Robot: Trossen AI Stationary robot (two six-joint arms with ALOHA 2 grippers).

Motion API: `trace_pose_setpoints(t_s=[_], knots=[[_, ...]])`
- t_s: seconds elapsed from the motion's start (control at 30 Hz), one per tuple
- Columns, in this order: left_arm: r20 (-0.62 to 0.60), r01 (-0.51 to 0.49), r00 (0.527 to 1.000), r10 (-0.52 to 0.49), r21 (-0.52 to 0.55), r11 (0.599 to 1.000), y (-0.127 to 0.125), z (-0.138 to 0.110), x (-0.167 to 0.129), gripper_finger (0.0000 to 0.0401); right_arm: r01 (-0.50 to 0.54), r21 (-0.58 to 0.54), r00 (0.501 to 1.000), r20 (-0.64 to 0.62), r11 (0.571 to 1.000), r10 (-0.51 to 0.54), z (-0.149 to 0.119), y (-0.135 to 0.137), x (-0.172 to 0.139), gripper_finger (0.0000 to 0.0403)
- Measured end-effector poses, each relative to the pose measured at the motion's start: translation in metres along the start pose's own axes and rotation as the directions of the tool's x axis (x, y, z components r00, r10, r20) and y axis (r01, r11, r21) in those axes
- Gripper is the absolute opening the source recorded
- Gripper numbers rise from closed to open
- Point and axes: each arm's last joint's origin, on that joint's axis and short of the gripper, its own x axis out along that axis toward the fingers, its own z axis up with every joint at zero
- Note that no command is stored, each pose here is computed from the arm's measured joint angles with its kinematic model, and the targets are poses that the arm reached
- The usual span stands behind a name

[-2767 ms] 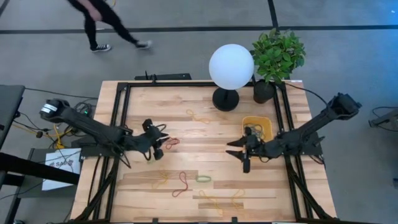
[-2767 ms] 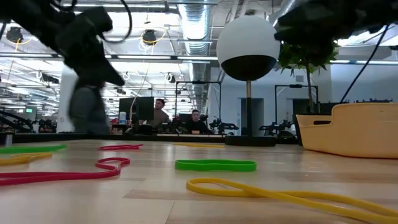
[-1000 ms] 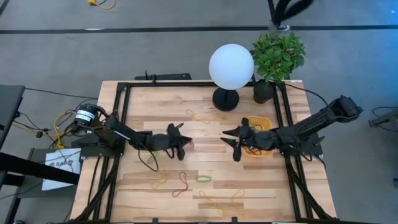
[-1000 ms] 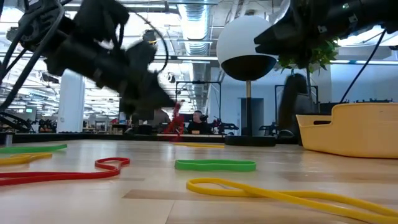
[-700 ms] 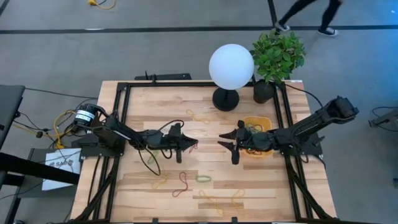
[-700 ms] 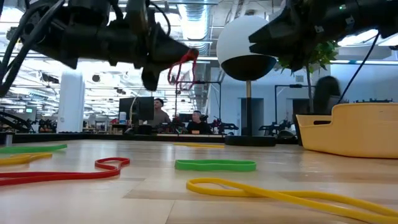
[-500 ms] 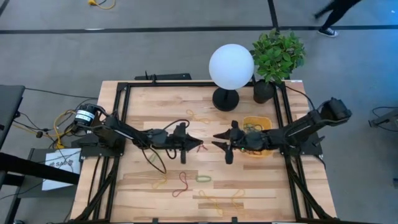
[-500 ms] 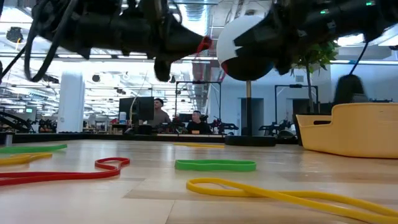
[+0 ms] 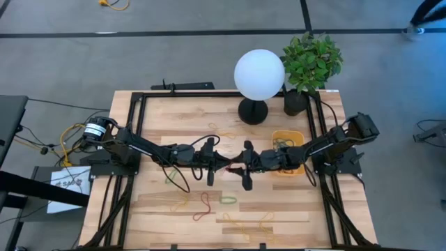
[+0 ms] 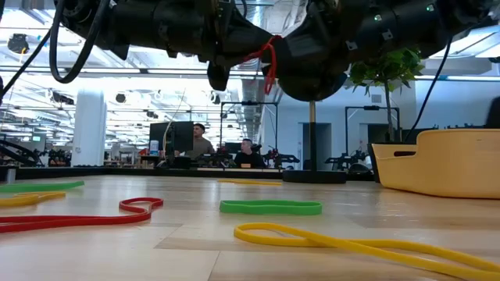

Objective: Pick and place items into bin
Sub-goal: Put the red rubber band into the bin

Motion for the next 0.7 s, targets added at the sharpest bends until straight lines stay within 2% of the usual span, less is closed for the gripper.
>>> trace_pose_setpoints(t_s=[0.3, 0.4, 0.57, 0.7], knots=[[0.012, 0.024, 1.0, -0.024, -0.002, 1.0, -0.001, 0.0015, 0.0, 0.0, 0.005, 0.003, 1.0, 0.008, 1.0, -0.005, 0.0029, -0.0018, -0.0008, 0.0125], [0.012, 0.024, 1.0, -0.024, -0.002, 1.0, -0.001, 0.0015, 0.0, 0.0, 0.009, 0.003, 1.0, 0.005, 1.0, -0.009, 0.0029, -0.003, -0.0006, 0.0093], [0.012, 0.023, 1.0, -0.023, -0.002, 1.0, -0.001, 0.0015, 0.0, 0.0, 0.017, 0.004, 1.0, 0.002, 1.0, -0.017, 0.0029, -0.0054, -0.0001, 0.0013], [-0.003, 0.02, 1.0, -0.02, 0.005, 1.0, -0.0006, 0.0001, 0.0, 0.0, 0.02, 0.004, 1.0, -0.004, 1.0, -0.02, 0.0025, -0.0061, 0.0, 0.001]])
